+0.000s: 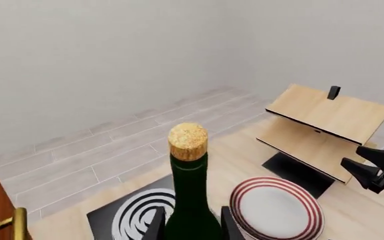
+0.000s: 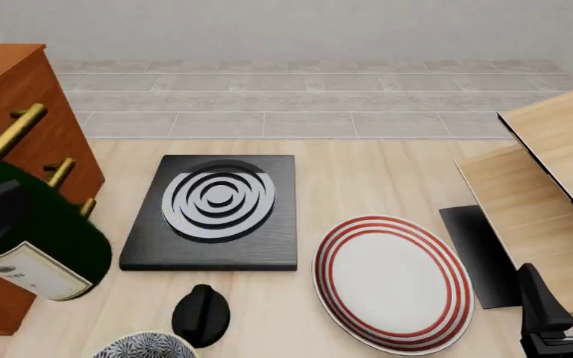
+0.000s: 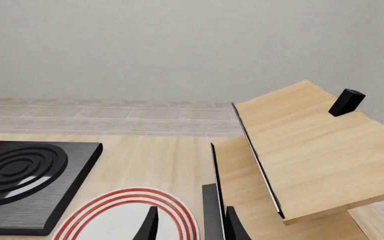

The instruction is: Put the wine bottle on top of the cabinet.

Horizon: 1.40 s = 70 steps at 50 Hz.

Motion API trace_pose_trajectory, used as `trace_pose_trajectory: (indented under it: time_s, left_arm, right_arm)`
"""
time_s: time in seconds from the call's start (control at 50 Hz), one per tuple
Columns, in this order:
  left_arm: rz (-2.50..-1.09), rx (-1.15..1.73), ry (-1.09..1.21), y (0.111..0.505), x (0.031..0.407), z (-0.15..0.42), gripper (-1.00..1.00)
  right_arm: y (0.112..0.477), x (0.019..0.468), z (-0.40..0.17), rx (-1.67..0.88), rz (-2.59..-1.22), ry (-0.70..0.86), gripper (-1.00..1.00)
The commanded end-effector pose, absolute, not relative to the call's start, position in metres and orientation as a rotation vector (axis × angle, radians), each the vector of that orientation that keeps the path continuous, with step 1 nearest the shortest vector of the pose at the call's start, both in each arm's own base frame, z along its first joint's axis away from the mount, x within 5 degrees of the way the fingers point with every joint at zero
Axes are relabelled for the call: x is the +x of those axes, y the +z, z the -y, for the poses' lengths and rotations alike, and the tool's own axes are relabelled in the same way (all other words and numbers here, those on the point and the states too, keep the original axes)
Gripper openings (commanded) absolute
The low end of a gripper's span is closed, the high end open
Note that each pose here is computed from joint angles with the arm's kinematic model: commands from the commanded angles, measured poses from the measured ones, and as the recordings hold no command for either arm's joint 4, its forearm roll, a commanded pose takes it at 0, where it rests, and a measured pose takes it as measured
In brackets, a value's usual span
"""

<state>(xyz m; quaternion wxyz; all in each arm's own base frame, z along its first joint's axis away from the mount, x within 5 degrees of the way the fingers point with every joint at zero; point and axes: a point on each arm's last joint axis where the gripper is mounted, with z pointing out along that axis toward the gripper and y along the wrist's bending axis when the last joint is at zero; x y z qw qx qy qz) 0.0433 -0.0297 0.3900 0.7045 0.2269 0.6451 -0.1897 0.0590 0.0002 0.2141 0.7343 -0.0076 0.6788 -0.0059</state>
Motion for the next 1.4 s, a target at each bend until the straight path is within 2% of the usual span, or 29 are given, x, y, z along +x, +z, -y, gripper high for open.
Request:
trace_pose_trajectory:
  time_s: [0.02, 0.38, 0.8, 1.26, 1.4]
  left_arm:
    - [-1.433, 0.465, -0.334, 0.409, 0.039, 0.022, -1.00]
    - [-1.458, 0.360, -0.234, 0.431, 0.043, 0.018, -1.00]
    - [-1.422, 0.254, -0.104, 0.469, 0.050, 0.012, -1.00]
    - [-1.416, 0.153, 0.073, 0.510, 0.084, 0.005, -1.00]
    - [-1.425, 0.140, 0.147, 0.511, 0.098, 0.001, -1.00]
  right_arm:
    - [0.214, 0.059, 0.000, -0.016, -1.492, -0.013, 1.00]
    - [0.214, 0.059, 0.000, -0.016, -1.492, -0.013, 1.00]
    - [0.214, 0.059, 0.000, -0.017, -1.492, -0.013, 1.00]
    - [0.214, 0.059, 0.000, -0.017, -1.492, -0.013, 1.00]
    - [0.214, 0.059, 0.000, -0.017, -1.492, -0.013, 1.00]
